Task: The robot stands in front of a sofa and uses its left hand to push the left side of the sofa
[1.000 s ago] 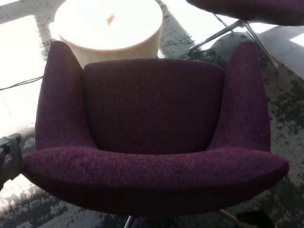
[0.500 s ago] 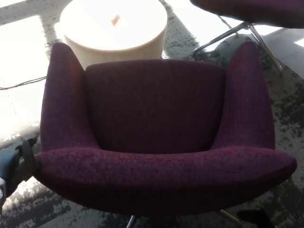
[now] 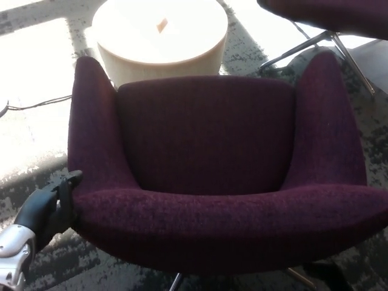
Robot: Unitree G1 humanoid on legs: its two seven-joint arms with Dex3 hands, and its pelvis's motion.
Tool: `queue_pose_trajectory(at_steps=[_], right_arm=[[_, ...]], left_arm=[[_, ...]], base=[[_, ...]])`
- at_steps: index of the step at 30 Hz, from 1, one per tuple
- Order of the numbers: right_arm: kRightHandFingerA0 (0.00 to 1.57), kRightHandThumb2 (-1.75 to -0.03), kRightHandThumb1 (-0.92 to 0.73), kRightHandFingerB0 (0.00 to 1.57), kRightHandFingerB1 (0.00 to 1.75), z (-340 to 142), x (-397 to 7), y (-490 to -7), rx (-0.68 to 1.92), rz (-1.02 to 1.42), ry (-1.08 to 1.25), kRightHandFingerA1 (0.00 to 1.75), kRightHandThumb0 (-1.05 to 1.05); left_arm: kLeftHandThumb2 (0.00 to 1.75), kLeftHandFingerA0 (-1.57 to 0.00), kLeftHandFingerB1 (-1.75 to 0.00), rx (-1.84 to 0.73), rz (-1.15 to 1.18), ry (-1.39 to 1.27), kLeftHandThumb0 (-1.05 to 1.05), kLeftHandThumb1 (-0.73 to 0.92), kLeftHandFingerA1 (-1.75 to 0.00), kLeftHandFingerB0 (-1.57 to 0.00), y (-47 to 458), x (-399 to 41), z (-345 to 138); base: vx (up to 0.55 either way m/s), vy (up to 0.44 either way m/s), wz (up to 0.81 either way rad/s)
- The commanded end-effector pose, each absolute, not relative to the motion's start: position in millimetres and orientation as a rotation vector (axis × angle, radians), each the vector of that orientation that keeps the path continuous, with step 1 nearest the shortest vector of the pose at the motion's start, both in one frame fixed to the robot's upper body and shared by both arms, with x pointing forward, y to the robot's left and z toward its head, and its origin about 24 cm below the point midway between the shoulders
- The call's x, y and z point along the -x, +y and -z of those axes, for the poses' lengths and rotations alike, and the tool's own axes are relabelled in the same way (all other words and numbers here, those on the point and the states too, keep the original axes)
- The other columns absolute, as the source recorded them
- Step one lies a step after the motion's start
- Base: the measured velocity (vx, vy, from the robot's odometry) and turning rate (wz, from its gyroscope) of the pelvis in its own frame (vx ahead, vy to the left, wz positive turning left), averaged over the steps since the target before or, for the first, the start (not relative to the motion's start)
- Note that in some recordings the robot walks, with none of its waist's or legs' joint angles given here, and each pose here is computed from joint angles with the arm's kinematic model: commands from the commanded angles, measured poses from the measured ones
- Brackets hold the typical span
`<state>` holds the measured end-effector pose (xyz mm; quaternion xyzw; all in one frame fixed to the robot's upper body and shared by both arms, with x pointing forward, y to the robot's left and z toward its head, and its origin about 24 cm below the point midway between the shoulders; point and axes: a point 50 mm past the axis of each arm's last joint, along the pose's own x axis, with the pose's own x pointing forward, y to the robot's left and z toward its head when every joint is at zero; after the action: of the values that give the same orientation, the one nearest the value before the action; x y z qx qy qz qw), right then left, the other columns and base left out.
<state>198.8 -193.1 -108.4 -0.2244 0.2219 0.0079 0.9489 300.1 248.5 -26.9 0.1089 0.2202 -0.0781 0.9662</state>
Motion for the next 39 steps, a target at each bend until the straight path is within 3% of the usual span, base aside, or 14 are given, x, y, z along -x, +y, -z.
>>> queue_pose_trajectory(at_steps=[1, 4, 5, 6, 7, 8, 14, 21, 23, 26, 28, 33, 34, 39], right_arm=[[0.65, -1.37, -0.57, 0.0, 0.84, 106, -200, -200, 0.482, -0.019, 0.439, 1.21, -0.93], [0.69, -1.37, -0.57, 0.0, 0.84, 106, -200, -200, 0.488, -0.021, 0.438, 1.23, -0.92], [0.46, -0.87, -0.92, 0.23, 1.36, 106, -200, -200, 0.49, -0.024, 0.441, 1.47, -1.05], [0.65, -1.34, -0.53, 0.01, 0.83, 106, -200, -200, 0.489, -0.026, 0.439, 1.19, -0.89], [0.46, -0.87, -0.92, 0.23, 1.37, 106, -200, -200, 0.492, -0.026, 0.441, 1.47, -1.05], [0.65, -1.34, -0.54, 0.0, 0.82, 106, -200, -199, 0.49, -0.027, 0.441, 1.19, -0.91], [0.55, -1.36, -0.56, 0.0, 0.84, 106, -201, -199, 0.498, -0.034, 0.435, 1.16, -0.95], [0.74, -1.36, -0.55, 0.0, 0.84, 105, -202, -199, 0.5, -0.039, 0.433, 1.26, -0.94], [0.62, -1.38, -0.57, 0.0, 0.85, 105, -203, -199, 0.512, -0.045, 0.429, 1.21, -0.96], [0.68, -1.39, -0.58, 0.0, 0.86, 105, -202, -199, 0.513, -0.043, 0.426, 1.25, -0.98], [0.58, -1.35, -0.54, 0.0, 0.83, 106, -201, -199, 0.512, -0.046, 0.436, 1.15, -0.91], [0.75, -1.38, -0.57, 0.0, 0.87, 106, -200, -199, 0.498, -0.05, 0.432, 1.28, -1.01], [0.63, -1.37, -0.57, 0.0, 0.87, 106, -200, -199, 0.502, -0.051, 0.433, 1.22, -0.99], [0.62, -1.4, -0.59, 0.0, 0.89, 106, -200, -199, 0.507, -0.052, 0.435, 1.25, -1.05]], left_arm=[[1.25, -0.04, -0.11, -0.188, 0.368, 0.463, -0.92, 0.92, -0.16, -0.04, 206, -291, 44], [1.24, -0.06, -0.11, -0.2, 0.384, 0.471, -0.92, 0.92, -0.17, -0.06, 205, -288, 47], [1.24, -0.06, -0.11, -0.208, 0.395, 0.475, -0.92, 0.92, -0.17, -0.06, 204, -286, 48], [1.23, -0.07, -0.11, -0.214, 0.415, 0.494, -0.92, 0.91, -0.16, -0.06, 203, -284, 51], [1.23, -0.07, -0.11, -0.223, 0.427, 0.493, -0.91, 0.91, -0.18, -0.06, 202, -283, 51], [1.23, -0.06, -0.1, -0.225, 0.435, 0.495, -0.92, 0.92, -0.16, -0.05, 201, -282, 52], [1.23, -0.01, -0.1, -0.209, 0.492, 0.528, -0.91, 0.91, -0.13, -0.01, 191, -274, 59], [1.27, 0.0, -0.11, -0.286, 0.644, 0.518, -0.86, 0.92, -0.17, 0.0, 178, -259, 66], [1.27, 0.0, -0.1, -0.274, 0.677, 0.517, -0.87, 0.92, -0.16, 0.0, 173, -256, 66], [1.26, 0.0, -0.09, -0.286, 0.712, 0.516, -0.89, 0.92, -0.15, 0.0, 168, -251, 68], [1.26, 0.0, -0.1, -0.269, 0.753, 0.521, -0.86, 0.92, -0.13, 0.0, 164, -246, 68], [1.26, 0.0, -0.09, -0.265, 0.848, 0.472, -0.9, 0.92, -0.13, 0.0, 153, -237, 62], [1.25, 0.0, -0.09, -0.262, 0.851, 0.471, -0.91, 0.92, -0.12, 0.0, 152, -236, 62], [1.26, 0.0, -0.12, -0.316, 0.92, 0.404, -0.88, 0.92, -0.16, 0.0, 136, -228, 53]], base=[[0.0, 0.0, 0.0], [0.0, 0.0, 0.0], [0.0, 0.0, 0.0], [0.0, 0.0, 0.0], [0.0, 0.0, 0.0], [0.0, 0.0, 0.0], [0.0, 0.0, 0.0], [0.0, 0.0, 0.0], [0.0, 0.0, 0.0], [0.0, 0.0, 0.0], [0.0, 0.0, 0.0], [0.0, 0.0, 0.0], [0.0, 0.0, 0.0], [0.0, 0.0, 0.0]])
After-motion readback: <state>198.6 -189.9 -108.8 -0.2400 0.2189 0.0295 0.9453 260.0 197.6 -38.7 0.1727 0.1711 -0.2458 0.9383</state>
